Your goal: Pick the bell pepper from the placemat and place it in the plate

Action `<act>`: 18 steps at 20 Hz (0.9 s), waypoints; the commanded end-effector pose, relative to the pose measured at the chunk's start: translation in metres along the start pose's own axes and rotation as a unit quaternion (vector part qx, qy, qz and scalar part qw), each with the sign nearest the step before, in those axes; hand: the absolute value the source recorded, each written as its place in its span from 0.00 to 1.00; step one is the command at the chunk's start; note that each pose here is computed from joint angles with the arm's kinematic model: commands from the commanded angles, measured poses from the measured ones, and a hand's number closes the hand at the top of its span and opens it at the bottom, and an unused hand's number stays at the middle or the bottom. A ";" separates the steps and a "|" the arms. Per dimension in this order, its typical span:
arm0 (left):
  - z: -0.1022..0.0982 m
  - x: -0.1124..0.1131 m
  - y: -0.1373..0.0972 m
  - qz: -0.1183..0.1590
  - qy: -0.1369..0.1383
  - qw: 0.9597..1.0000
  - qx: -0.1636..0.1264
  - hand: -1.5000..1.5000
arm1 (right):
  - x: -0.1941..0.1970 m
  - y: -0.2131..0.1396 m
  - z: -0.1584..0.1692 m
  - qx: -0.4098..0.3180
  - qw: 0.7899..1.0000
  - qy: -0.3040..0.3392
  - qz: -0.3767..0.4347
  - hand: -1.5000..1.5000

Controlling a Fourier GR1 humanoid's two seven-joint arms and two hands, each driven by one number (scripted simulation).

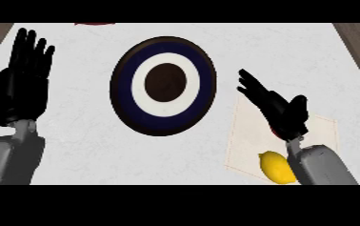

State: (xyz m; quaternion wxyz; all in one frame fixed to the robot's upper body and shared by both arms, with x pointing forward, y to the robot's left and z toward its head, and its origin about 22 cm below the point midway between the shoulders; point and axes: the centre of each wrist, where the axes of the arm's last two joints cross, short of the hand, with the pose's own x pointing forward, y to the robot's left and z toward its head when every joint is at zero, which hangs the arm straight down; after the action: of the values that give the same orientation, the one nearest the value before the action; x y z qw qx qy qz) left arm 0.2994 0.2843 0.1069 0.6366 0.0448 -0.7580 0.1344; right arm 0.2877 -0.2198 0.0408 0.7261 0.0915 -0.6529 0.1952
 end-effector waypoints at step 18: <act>0.070 -0.109 0.008 -0.161 0.203 0.964 -0.057 0.50 | -0.010 -0.083 0.045 0.156 0.868 -0.463 -0.093 0.00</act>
State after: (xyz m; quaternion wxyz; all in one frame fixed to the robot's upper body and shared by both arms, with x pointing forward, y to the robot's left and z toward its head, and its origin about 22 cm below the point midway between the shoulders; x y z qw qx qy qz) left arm 0.2563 0.2736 0.0000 0.7851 0.1058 -0.6102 0.0066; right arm 0.2896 -0.2942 0.0798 0.3773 0.2477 -0.8702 0.1975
